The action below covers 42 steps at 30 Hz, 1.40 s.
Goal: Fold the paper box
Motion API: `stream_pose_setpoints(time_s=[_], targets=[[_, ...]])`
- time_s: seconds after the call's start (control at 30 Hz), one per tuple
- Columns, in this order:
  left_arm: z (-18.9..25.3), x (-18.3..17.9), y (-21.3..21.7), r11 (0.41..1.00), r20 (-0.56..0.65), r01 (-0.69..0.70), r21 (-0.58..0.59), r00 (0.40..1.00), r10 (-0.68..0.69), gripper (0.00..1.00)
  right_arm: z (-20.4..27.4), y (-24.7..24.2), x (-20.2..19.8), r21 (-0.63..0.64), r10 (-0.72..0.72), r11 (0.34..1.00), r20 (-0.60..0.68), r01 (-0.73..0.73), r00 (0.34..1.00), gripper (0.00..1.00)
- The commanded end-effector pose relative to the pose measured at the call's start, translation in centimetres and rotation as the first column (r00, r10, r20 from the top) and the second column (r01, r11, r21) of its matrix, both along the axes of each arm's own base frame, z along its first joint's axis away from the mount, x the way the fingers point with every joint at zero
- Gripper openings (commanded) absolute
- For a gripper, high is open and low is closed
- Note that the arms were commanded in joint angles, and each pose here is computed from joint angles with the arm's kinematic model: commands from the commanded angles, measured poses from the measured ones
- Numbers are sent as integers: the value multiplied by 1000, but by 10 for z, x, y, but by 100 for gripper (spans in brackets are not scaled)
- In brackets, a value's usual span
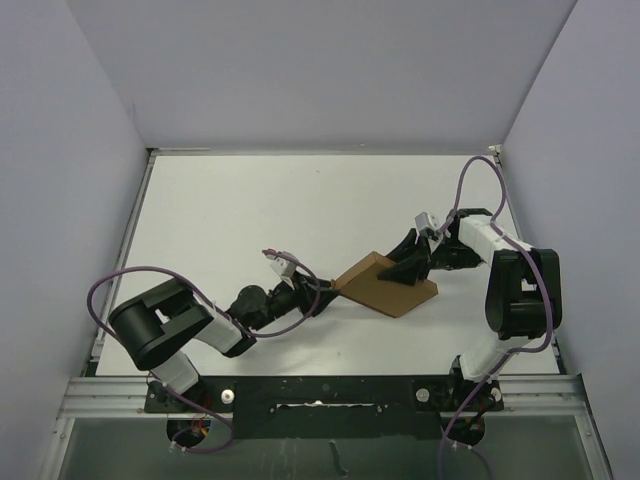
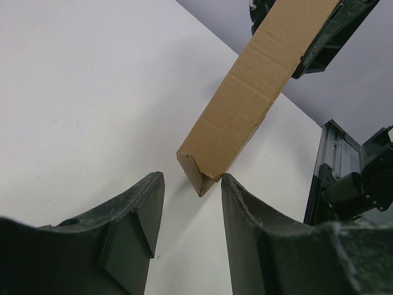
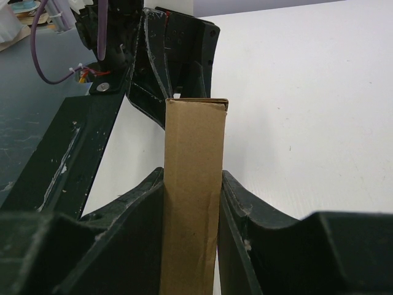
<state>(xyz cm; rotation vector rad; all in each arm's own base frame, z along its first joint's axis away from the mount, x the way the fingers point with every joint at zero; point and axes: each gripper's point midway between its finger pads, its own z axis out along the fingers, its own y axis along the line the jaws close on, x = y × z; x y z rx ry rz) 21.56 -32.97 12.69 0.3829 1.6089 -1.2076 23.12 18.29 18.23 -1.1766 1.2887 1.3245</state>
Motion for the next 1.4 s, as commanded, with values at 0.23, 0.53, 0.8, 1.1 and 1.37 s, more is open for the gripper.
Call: stream_pose_setpoints(time_s=[0.23, 0.53, 0.8, 1.1, 1.37], targets=[[13, -1, -1, 999, 80, 7, -34, 997, -5, 39, 22, 2, 24, 106, -97, 991, 133, 83, 986, 18], [9, 8, -7, 1000, 84, -3, -24, 996, 5, 28, 23, 2, 23, 105, -96, 991, 134, 82, 986, 18], [3, 16, 2, 999, 64, -51, -16, 997, 52, 25, 22, 3, 22, 100, -90, 992, 129, 77, 988, 18], [1, 17, 5, 999, 84, -51, 3, 995, 50, 24, 22, 3, 22, 97, -85, 993, 125, 74, 988, 17], [26, -17, 17, 998, 144, 57, -34, 988, -51, 38, 25, 2, 23, 93, -89, 993, 136, 77, 987, 17]])
